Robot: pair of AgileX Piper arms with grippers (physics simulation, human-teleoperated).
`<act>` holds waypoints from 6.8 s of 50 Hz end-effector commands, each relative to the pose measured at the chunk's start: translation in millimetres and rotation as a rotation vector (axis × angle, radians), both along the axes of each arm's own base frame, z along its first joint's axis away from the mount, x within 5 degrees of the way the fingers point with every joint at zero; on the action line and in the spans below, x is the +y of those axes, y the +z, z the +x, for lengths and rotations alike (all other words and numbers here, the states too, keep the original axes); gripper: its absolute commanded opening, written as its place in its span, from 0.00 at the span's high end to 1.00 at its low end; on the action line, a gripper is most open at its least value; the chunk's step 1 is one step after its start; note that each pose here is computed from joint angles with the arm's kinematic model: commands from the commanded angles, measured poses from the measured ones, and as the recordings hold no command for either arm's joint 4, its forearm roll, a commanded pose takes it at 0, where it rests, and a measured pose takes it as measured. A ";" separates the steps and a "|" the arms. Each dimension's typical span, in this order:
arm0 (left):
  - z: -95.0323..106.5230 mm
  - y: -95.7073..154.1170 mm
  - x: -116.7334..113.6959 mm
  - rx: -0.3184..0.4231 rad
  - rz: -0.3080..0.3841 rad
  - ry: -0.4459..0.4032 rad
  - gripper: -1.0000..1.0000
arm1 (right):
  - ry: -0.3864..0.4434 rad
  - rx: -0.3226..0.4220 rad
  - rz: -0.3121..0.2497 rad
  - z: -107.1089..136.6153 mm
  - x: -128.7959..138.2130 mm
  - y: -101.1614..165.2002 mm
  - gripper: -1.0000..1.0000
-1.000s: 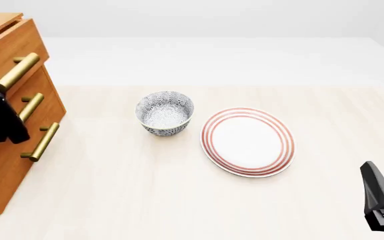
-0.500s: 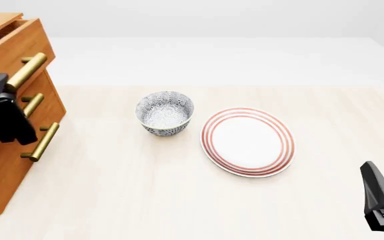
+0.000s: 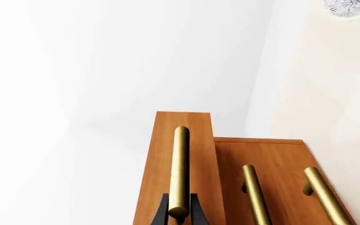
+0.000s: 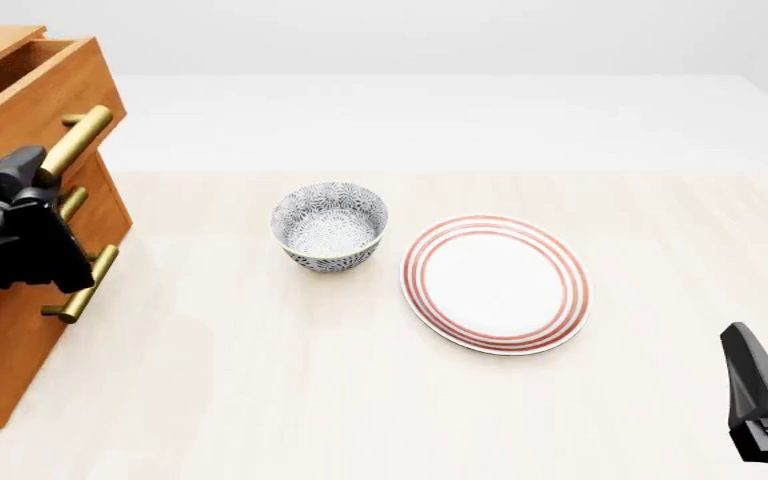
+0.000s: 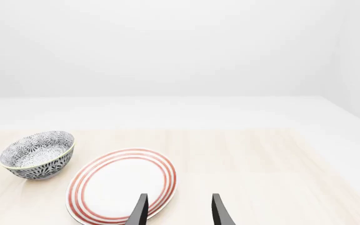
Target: Open the top drawer of the cabinet.
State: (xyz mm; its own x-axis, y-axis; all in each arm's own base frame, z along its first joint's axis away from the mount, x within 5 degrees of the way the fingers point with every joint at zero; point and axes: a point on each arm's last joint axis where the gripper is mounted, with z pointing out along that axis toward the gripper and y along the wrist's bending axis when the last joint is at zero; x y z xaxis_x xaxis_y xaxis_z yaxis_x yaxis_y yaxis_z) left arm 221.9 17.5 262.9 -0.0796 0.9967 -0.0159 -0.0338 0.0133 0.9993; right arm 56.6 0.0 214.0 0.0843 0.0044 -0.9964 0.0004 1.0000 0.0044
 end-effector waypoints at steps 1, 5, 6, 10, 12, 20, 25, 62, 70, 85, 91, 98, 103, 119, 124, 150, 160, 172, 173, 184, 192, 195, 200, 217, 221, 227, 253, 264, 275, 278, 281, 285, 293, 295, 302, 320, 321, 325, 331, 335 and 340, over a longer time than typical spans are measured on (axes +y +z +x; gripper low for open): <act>-6.5 5.2 -16.3 0.000 0.021 -0.074 1.00 | 0.000 0.000 0.000 0.0 0.0 0.0 0.00; -8.8 8.9 -18.4 -0.006 0.023 -0.083 1.00 | 0.000 0.000 0.000 0.0 0.0 0.0 0.00; -9.1 9.1 -18.9 -0.009 0.025 -0.086 1.00 | 0.000 0.000 0.000 0.0 0.0 0.0 0.00; -9.9 10.8 -20.5 -0.013 0.027 -0.093 1.00 | 0.000 0.000 0.000 0.0 0.0 0.0 0.00; -9.6 11.3 -21.9 -0.013 0.026 -0.100 1.00 | 0.000 0.000 0.000 0.0 0.0 0.0 0.00; -11.3 13.3 -26.2 -0.021 0.039 -0.120 1.00 | 0.000 0.000 0.000 0.0 0.0 0.0 0.00; -12.0 13.4 -28.4 -0.018 0.034 -0.131 1.00 | 0.000 0.000 0.000 0.0 0.0 0.0 0.00; -27.0 15.6 -42.0 -0.042 0.034 -0.203 1.00 | 0.000 0.000 0.000 0.0 0.0 0.0 0.00; -27.7 17.3 -43.4 -0.034 0.025 -0.211 0.00 | 0.000 0.000 0.000 0.0 0.0 0.0 0.00; -27.7 17.3 -43.4 -0.034 0.025 -0.211 0.00 | 0.000 0.000 0.000 0.0 0.0 0.0 0.00; -27.7 17.3 -43.4 -0.034 0.025 -0.211 0.00 | 0.000 0.000 0.000 0.0 0.0 0.0 0.00; -27.7 17.3 -43.4 -0.034 0.025 -0.211 0.00 | 0.000 0.000 0.000 0.0 0.0 0.0 0.00; -27.7 17.3 -43.4 -0.034 0.025 -0.211 0.00 | 0.000 0.000 0.000 0.0 0.0 0.0 0.00; -72.5 94.8 -62.1 0.059 -0.425 -0.376 0.00 | 0.000 0.000 0.000 0.0 0.0 0.0 0.00; -76.6 101.3 -61.5 0.074 -0.489 -0.378 0.00 | 0.000 0.000 0.000 0.0 0.0 0.0 0.00; -76.3 145.8 -45.0 0.152 -0.912 -0.227 0.00 | 0.000 0.000 0.000 -0.1 0.0 0.0 0.00; -68.8 148.6 -38.1 0.174 -1.011 -0.146 0.00 | 0.000 0.000 0.001 0.0 0.0 -0.1 0.00; -65.0 151.8 -28.4 0.184 -1.123 -0.050 0.00 | 0.000 0.000 0.000 -0.1 0.0 -0.2 0.00; -65.9 151.3 -23.7 0.177 -1.134 -0.017 0.00 | 0.000 0.000 0.000 -0.1 0.0 -0.2 0.00; -50.5 156.7 -24.9 0.205 -1.233 0.015 0.00 | 0.000 0.000 0.000 -0.2 0.0 -0.1 0.00; -42.6 160.4 -24.4 0.218 -1.292 0.042 0.00 | 0.000 0.000 0.000 -0.1 0.0 0.0 0.00; -39.0 160.5 -23.4 0.225 -1.308 0.059 0.00 | 0.000 0.000 0.000 -0.1 0.0 0.0 0.00; -29.7 156.5 -26.2 0.254 -1.397 0.086 0.00 | 0.000 0.000 0.000 -0.1 0.0 0.0 0.00; -29.2 159.3 -23.2 0.250 -1.496 0.132 0.00 | 0.000 0.000 0.000 -0.1 0.0 -0.1 0.00; -29.1 158.5 -18.6 0.251 -1.512 0.174 0.00 | 0.000 0.000 0.000 0.0 0.0 -0.1 0.00; -29.6 160.8 -16.1 0.255 -1.527 0.201 0.00 | 0.000 0.000 0.001 0.0 0.0 -0.1 0.00; -19.4 167.4 -15.2 0.351 -1.533 0.308 0.00 | 0.000 0.000 0.000 0.0 0.0 -0.1 0.00; -13.8 170.8 -18.0 0.403 -1.519 0.336 0.00 | 0.000 0.000 0.000 0.0 0.0 -0.1 0.00; -10.8 179.5 -17.1 0.424 -1.498 0.352 0.00 | 0.000 0.000 0.000 0.0 0.0 -0.1 0.00; -8.8 179.8 -18.6 0.439 -1.500 0.359 0.00 | 0.001 0.000 0.000 0.0 0.0 -0.1 0.00; -10.4 184.6 -18.8 0.441 -1.501 0.360 0.00 | 0.000 0.000 0.000 0.0 0.0 -0.1 0.00; -13.6 191.0 -19.2 0.440 -1.498 0.356 0.00 | 0.001 0.000 0.000 0.0 0.0 -0.1 0.00; -18.0 193.5 -18.5 0.437 -1.518 0.367 0.00 | 0.000 0.000 0.000 0.0 0.0 -0.1 0.00; -17.9 192.7 -18.4 0.438 -1.517 0.369 0.00 | 0.000 0.000 0.001 0.0 0.0 -0.2 0.00; -17.1 183.9 -18.4 0.439 -1.539 0.382 0.00 | 0.000 0.000 0.000 0.1 0.0 -0.2 0.00; -11.4 167.6 -17.3 0.440 -1.550 0.398 0.00 | 0.000 0.000 0.000 -0.1 0.0 -0.2 0.00; -11.4 167.6 -17.3 0.440 -1.550 0.398 0.00 | 0.000 0.000 0.000 -0.1 0.0 -0.2 0.00; -11.4 167.6 -17.3 0.440 -1.550 0.398 0.00 | 0.000 0.000 0.000 -0.1 0.0 -0.2 0.00; -11.4 167.6 -17.3 0.440 -1.550 0.398 0.00 | 0.000 0.000 0.000 -0.1 0.0 -0.2 0.00; -11.4 167.6 -17.3 0.440 -1.550 0.398 0.00 | 0.000 0.000 0.000 -0.1 0.0 -0.2 0.00; -11.4 167.6 -17.3 0.440 -1.550 0.398 0.00 | 0.000 0.000 0.000 -0.1 0.0 -0.2 0.00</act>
State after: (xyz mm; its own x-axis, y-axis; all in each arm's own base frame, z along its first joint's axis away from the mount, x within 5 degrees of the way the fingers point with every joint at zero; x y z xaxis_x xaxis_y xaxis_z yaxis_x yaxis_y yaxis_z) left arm 210.2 0.1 431.4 -0.5752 -0.0252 -0.8176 -0.0150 0.9997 -0.0203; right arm 56.6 0.0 213.8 0.0840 0.0047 -0.9965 0.0003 1.0000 0.0047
